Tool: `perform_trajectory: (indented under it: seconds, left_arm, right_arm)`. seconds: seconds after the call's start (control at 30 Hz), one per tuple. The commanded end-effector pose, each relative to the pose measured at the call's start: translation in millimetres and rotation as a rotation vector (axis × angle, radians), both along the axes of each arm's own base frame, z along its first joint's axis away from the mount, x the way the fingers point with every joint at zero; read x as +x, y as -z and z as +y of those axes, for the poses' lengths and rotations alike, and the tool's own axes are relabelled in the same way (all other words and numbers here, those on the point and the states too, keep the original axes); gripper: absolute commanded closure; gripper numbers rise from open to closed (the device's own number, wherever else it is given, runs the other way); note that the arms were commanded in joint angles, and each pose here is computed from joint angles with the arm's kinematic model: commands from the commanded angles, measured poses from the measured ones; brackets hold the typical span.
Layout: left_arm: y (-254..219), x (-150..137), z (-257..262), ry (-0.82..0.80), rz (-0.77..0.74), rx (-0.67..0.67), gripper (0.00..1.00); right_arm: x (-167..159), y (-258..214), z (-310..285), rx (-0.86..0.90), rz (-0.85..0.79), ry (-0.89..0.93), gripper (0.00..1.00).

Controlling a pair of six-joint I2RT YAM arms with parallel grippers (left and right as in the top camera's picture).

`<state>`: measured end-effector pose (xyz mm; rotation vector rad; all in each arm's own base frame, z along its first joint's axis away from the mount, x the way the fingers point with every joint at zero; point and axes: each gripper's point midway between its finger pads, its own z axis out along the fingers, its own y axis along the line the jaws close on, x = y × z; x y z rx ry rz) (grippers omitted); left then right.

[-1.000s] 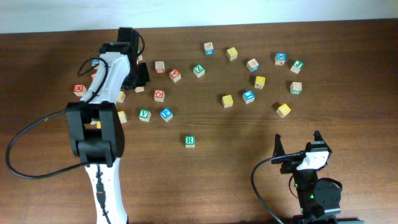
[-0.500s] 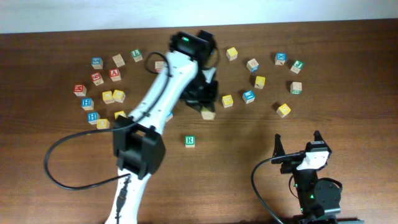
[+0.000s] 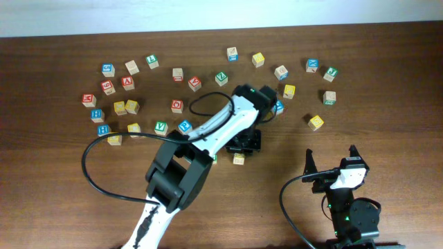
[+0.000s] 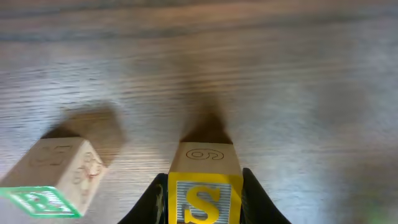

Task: Spell out RSS
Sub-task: 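Carry the yellow S block and place it right of the R block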

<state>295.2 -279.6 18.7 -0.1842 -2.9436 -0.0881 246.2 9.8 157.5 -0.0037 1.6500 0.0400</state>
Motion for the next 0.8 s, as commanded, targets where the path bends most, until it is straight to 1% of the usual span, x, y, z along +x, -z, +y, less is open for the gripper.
perform_trajectory:
  seconds: [0.0,0.1,0.2,0.27,0.4,0.53,0.6,0.63,0.7,0.77]
  left_arm:
    - [8,13,25,-0.085,0.001,0.042,0.79]
    - [8,18,33,-0.106,0.004,0.046,0.78]
    - [7,17,34,-0.107,0.010,0.051,0.76]
    - [8,21,39,-0.115,0.000,0.057,0.74]
    - [6,20,46,-0.127,0.019,0.072,0.75]
    - [6,17,48,-0.114,0.030,0.075,0.71]
    - [6,17,47,-0.109,0.032,0.071,0.67]
    - [6,17,47,-0.097,0.033,0.069,0.67]
    - [5,16,46,-0.082,0.044,0.056,0.76]
    - [4,10,44,-0.086,0.070,0.046,0.78]
  right_arm:
    - [0,4,-1,0.007,0.007,0.006,0.01]
    - [0,4,-1,0.007,0.007,0.006,0.02]
    - [0,4,-1,0.007,0.007,0.006,0.02]
    - [0,4,-1,0.007,0.007,0.006,0.02]
    - [0,4,-1,0.007,0.007,0.006,0.02]
    - [0,4,-1,0.007,0.007,0.005,0.02]
    - [0,4,-1,0.007,0.007,0.006,0.02]
    - [0,4,-1,0.007,0.007,0.005,0.02]
    - [0,4,-1,0.007,0.007,0.006,0.02]
    - [0,4,-1,0.007,0.007,0.006,0.01]
